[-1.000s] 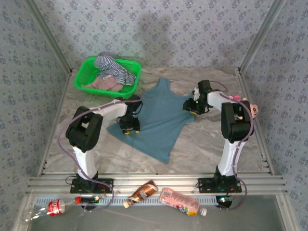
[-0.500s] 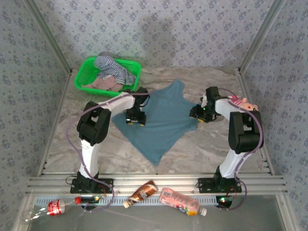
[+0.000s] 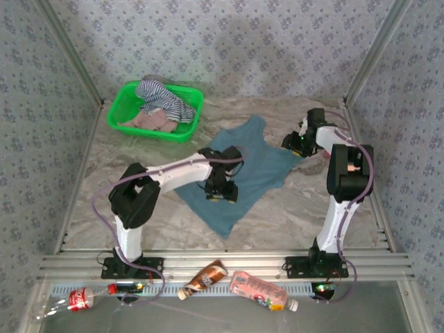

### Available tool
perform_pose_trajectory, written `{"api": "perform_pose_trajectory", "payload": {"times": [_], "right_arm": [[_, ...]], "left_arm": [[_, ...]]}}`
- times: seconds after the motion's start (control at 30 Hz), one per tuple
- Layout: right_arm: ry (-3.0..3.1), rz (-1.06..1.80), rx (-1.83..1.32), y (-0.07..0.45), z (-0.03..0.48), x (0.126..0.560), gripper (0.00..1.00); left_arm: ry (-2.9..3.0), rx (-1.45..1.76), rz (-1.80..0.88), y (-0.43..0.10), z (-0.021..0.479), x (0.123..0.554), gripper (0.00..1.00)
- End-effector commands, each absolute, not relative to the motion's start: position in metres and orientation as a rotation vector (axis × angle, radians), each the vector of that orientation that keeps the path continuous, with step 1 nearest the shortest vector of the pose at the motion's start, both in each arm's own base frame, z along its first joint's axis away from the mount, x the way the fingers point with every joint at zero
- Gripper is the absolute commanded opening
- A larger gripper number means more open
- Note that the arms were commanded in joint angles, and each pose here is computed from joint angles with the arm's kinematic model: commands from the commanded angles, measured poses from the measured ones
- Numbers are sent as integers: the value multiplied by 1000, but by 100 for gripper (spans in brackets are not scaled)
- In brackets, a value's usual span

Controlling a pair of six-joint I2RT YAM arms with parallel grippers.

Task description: Fold and stack the tank tops

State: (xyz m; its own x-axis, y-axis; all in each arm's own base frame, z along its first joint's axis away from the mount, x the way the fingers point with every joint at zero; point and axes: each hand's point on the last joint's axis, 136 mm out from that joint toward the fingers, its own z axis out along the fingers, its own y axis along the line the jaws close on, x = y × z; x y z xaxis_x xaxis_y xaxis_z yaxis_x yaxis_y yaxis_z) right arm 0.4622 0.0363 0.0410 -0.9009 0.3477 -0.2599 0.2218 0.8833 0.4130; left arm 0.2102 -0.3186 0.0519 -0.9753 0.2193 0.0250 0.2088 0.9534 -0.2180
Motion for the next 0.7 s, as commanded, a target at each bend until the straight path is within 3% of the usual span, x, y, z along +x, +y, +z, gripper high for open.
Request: {"api": "perform_pose_trajectory", "payload": {"times": [0.0,0.37,0.67], "right_arm": [[2786,518,461,27,30,461,51],[2777,419,558,-15,17,483,51],[2650,483,419,-11,56,518,51]], "left_arm": [[-2988,-227,418,-326,43,186,54],[-2868,-328,212,-278,1,137,50],[-2933,-631,62,-270,25,179,53]]}}
